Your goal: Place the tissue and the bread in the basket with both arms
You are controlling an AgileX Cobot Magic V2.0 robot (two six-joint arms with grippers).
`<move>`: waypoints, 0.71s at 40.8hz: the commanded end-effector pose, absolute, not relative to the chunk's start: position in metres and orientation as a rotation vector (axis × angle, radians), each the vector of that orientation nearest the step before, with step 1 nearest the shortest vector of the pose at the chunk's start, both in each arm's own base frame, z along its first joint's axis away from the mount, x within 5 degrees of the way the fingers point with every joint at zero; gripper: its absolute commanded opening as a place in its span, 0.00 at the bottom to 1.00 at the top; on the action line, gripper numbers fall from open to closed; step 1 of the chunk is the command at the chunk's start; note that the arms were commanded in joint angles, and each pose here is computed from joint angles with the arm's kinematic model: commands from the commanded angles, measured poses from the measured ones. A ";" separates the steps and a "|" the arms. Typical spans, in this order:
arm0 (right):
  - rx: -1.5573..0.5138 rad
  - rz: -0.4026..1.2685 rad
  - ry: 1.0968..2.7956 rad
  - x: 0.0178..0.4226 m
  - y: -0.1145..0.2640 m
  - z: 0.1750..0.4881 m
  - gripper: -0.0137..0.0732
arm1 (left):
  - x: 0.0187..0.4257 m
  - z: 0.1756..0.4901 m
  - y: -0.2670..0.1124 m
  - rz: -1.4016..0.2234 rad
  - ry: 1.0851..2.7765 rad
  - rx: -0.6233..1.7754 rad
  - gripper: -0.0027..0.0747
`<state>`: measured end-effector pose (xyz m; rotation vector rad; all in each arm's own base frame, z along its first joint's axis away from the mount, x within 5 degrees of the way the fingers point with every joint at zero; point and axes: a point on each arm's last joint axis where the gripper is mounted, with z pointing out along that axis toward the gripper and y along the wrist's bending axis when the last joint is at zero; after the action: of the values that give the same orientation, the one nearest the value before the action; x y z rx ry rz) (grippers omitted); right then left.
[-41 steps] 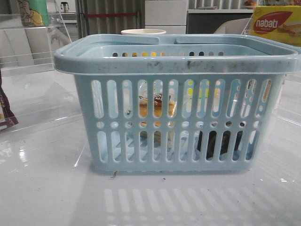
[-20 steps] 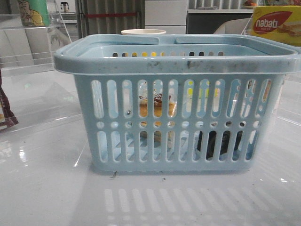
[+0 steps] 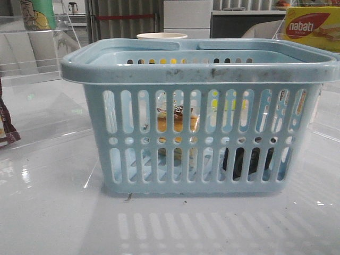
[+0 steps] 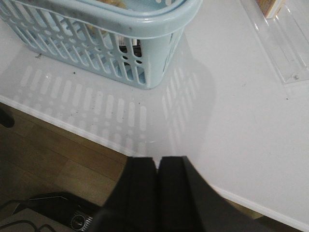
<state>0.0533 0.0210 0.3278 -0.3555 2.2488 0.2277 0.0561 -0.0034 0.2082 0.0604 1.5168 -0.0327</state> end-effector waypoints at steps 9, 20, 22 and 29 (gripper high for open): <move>-0.345 0.225 2.171 0.057 0.021 0.339 0.22 | 0.054 0.215 -0.004 -0.055 1.414 0.047 0.15; -0.254 0.200 1.982 0.058 0.017 0.328 0.22 | 0.054 0.215 -0.004 -0.055 1.414 0.047 0.15; -0.203 0.179 1.910 0.058 0.014 0.320 0.22 | 0.054 0.215 -0.004 -0.055 1.414 0.047 0.15; -0.054 0.089 1.694 0.057 0.005 0.278 0.22 | 0.054 0.215 -0.004 -0.055 1.414 0.047 0.15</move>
<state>0.0556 0.0084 0.2736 -0.0994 1.9057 0.1333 0.0561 -0.0034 0.2086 0.0601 1.5127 -0.0327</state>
